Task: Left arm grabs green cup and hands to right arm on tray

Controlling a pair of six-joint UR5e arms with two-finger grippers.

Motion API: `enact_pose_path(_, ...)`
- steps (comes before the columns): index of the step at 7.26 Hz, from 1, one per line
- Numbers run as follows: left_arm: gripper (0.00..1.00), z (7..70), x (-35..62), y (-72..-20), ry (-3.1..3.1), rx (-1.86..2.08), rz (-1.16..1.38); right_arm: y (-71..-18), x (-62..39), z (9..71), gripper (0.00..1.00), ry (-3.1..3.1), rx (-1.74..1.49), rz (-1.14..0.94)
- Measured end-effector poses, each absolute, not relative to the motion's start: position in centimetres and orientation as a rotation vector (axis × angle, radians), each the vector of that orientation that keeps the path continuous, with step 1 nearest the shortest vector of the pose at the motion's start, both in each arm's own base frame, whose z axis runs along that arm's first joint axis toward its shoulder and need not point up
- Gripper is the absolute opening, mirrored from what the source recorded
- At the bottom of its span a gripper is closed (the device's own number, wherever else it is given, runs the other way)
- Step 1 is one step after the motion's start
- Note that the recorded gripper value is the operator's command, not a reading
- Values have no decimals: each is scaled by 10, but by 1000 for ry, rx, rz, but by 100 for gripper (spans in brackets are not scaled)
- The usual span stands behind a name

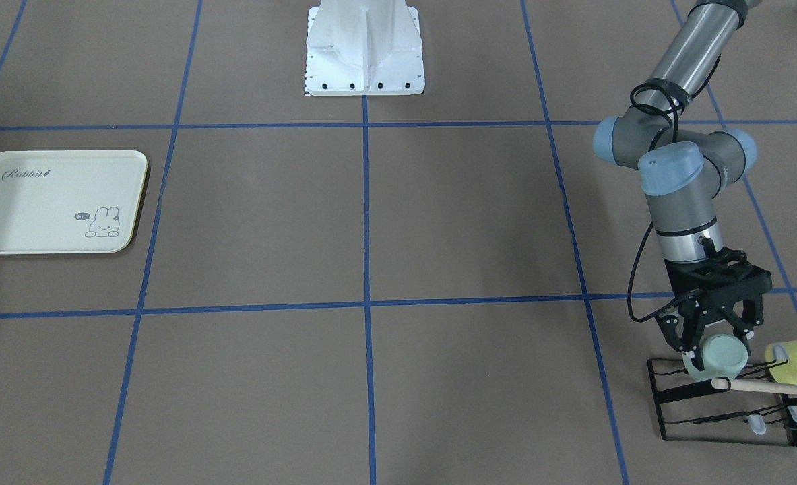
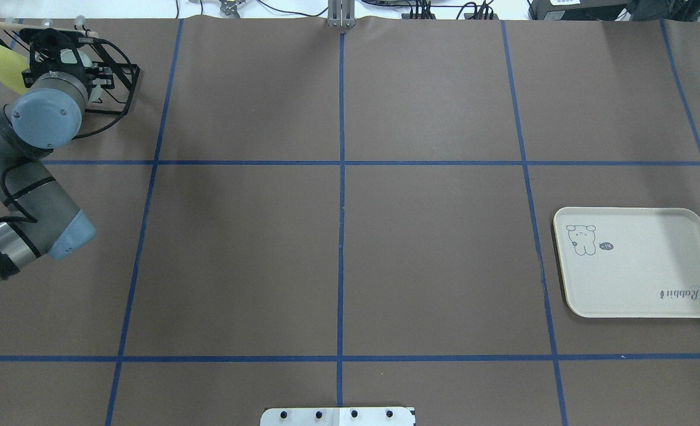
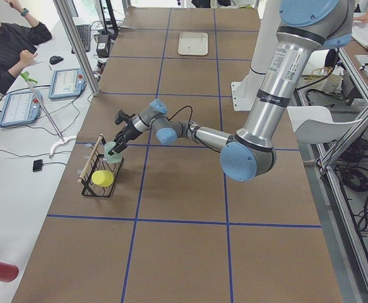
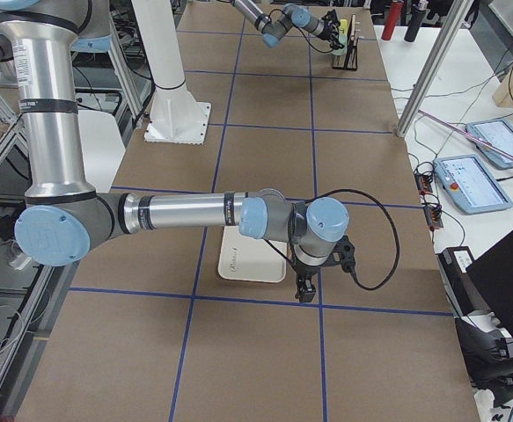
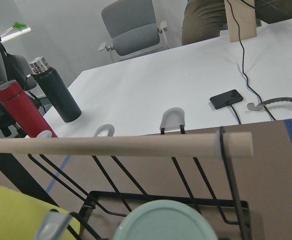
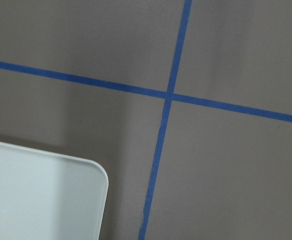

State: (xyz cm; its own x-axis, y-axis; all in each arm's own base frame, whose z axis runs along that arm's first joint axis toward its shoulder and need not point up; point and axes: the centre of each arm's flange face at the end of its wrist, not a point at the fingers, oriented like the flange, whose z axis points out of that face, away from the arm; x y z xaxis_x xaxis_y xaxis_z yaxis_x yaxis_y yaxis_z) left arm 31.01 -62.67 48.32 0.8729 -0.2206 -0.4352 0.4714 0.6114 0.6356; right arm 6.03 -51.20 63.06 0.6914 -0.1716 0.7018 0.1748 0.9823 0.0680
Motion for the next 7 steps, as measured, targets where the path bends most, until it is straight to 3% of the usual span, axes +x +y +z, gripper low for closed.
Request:
enact_pose_path(2, 43, 483, 301, -631, 326, 825, -419, -512, 60, 631, 100, -784, -5, -193)
enact_pose_path(7, 44, 460, 281, -646, 320, 859, -400, -512, 60, 631, 100, -784, -5, -193)
